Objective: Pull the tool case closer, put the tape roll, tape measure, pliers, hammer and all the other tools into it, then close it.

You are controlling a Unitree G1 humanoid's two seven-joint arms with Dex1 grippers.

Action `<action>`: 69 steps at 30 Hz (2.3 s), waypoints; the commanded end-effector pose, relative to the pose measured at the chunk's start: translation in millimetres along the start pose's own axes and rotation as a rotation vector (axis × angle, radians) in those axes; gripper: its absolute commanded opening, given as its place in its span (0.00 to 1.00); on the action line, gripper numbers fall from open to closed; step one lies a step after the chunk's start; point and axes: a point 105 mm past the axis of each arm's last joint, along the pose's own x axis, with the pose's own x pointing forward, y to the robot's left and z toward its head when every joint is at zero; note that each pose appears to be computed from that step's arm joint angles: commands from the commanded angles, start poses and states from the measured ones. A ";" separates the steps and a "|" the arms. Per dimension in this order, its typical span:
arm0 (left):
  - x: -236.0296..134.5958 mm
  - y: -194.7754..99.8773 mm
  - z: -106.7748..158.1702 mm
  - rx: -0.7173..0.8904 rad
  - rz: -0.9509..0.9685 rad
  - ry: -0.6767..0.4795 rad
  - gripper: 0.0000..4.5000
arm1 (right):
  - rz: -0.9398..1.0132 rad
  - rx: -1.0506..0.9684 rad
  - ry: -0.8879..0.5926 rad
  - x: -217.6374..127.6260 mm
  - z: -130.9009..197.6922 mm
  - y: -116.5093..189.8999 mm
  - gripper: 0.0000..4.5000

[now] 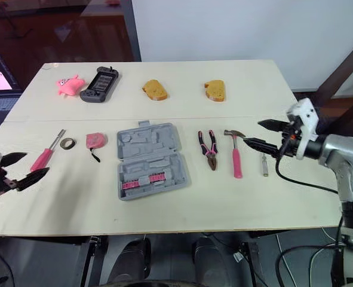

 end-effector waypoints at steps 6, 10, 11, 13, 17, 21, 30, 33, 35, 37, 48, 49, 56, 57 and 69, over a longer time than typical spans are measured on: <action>47.6 -37.1 12.0 0.184 -0.277 0.048 0.80 | 0.159 -0.276 0.133 62.5 7.0 16.6 0.87; 64.8 -39.2 4.5 0.202 -0.309 0.085 0.33 | 0.173 -0.402 0.201 90.8 -2.4 10.5 0.45; 68.2 -41.5 1.6 0.201 -0.323 0.094 0.22 | 0.181 -0.416 0.200 98.2 -2.9 10.3 0.35; 75.6 -43.0 -3.9 0.200 -0.330 0.112 0.00 | 0.203 -0.453 0.228 111.5 -7.3 10.9 0.10; 92.0 -47.0 -13.4 0.184 -0.340 0.136 0.00 | 0.265 -0.515 0.291 139.3 -18.2 16.4 0.01; 104.6 -48.6 -16.8 0.180 -0.331 0.135 0.00 | 0.290 -0.538 0.298 158.5 -24.2 21.4 0.01; 132.2 -68.5 -16.9 0.137 -0.347 0.099 0.00 | 0.312 -0.603 0.306 191.1 -28.1 37.0 0.01; 140.2 -68.9 -18.9 0.138 -0.327 0.100 0.00 | 0.326 -0.585 0.292 198.3 -31.5 44.8 0.01; 145.0 -69.2 -18.8 0.134 -0.322 0.097 0.00 | 0.325 -0.585 0.304 200.7 -36.0 46.6 0.01; 151.2 -73.3 -19.3 0.131 -0.329 0.095 0.00 | 0.332 -0.577 0.302 204.7 -38.7 51.3 0.01; 178.8 -88.3 -11.9 0.119 -0.335 0.066 0.00 | 0.401 -0.628 0.268 213.4 -34.7 68.6 0.01; 180.0 -90.7 -12.1 0.117 -0.341 0.063 0.00 | 0.409 -0.631 0.270 212.2 -36.0 68.9 0.01; 176.3 -104.3 -17.6 0.128 -0.392 0.072 0.00 | 0.457 -0.615 0.268 201.3 -45.7 69.5 0.01; 175.4 -105.0 -17.6 0.132 -0.397 0.073 0.00 | 0.462 -0.612 0.269 199.7 -47.2 69.5 0.01; 157.8 -125.0 -16.3 0.116 -0.474 0.085 0.00 | 0.452 -0.517 0.247 181.1 -60.0 79.1 0.01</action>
